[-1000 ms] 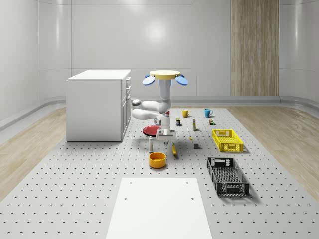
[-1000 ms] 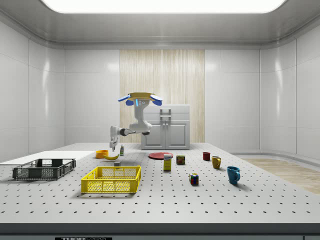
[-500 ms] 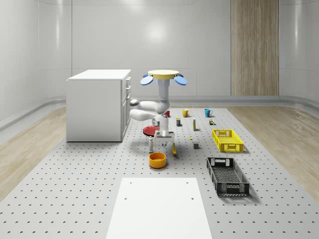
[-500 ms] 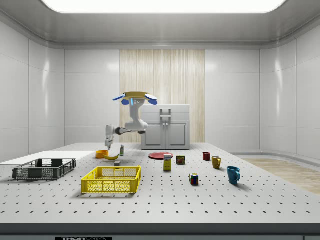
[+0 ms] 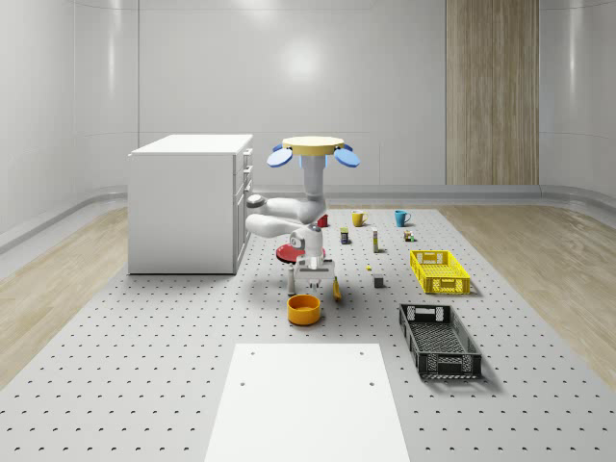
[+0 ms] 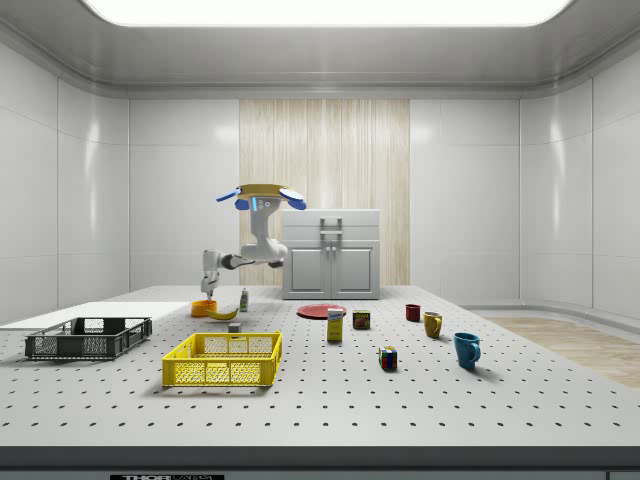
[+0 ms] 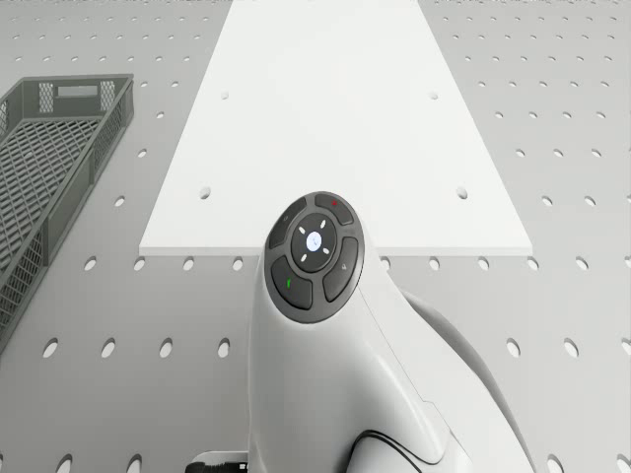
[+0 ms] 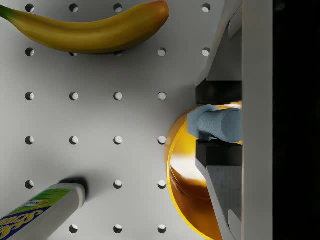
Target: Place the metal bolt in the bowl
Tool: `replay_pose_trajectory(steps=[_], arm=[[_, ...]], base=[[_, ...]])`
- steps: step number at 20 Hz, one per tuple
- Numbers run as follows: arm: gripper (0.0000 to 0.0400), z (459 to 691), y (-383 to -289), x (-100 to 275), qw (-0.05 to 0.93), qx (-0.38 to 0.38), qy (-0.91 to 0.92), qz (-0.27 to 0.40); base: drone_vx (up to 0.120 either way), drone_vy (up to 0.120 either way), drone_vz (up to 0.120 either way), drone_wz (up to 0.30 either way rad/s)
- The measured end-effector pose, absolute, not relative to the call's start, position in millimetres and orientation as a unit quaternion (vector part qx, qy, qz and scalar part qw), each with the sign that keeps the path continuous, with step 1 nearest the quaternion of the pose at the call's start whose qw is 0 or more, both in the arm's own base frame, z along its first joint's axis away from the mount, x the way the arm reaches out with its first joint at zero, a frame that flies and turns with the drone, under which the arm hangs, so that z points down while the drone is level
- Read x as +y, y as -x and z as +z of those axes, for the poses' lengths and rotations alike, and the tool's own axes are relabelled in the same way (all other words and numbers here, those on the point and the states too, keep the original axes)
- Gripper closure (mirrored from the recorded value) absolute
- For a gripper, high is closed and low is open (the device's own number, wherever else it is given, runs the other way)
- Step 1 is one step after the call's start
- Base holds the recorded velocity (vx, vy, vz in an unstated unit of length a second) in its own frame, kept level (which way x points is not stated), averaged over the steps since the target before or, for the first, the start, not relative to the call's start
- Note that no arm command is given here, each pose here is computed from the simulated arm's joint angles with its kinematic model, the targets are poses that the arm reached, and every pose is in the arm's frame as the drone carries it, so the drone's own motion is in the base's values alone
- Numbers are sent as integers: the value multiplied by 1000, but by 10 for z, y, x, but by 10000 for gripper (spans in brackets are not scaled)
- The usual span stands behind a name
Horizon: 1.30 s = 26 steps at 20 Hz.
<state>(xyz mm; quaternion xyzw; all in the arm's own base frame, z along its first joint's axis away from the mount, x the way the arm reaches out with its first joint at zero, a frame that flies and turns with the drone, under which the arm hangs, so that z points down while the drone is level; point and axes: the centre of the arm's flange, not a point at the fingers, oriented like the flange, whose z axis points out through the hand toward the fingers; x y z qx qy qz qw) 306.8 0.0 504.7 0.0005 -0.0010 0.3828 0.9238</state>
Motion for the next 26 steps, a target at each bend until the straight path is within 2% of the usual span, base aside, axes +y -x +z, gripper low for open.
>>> replay_pose_trajectory(steps=[4,6,12,24,26], arm=[[300,5047,-3068,0,924,-1,0,383],[300,5047,-3068,0,924,-1,0,383],[300,5071,-3068,0,924,-1,0,383],[300,5571,-3067,2,924,-1,0,383],[198,5650,-3067,2,924,-1,0,383]], base=[[120,-120,0,0],[80,-20,0,0],[7,-27,0,0],[0,0,0,0],[0,0,0,0]])
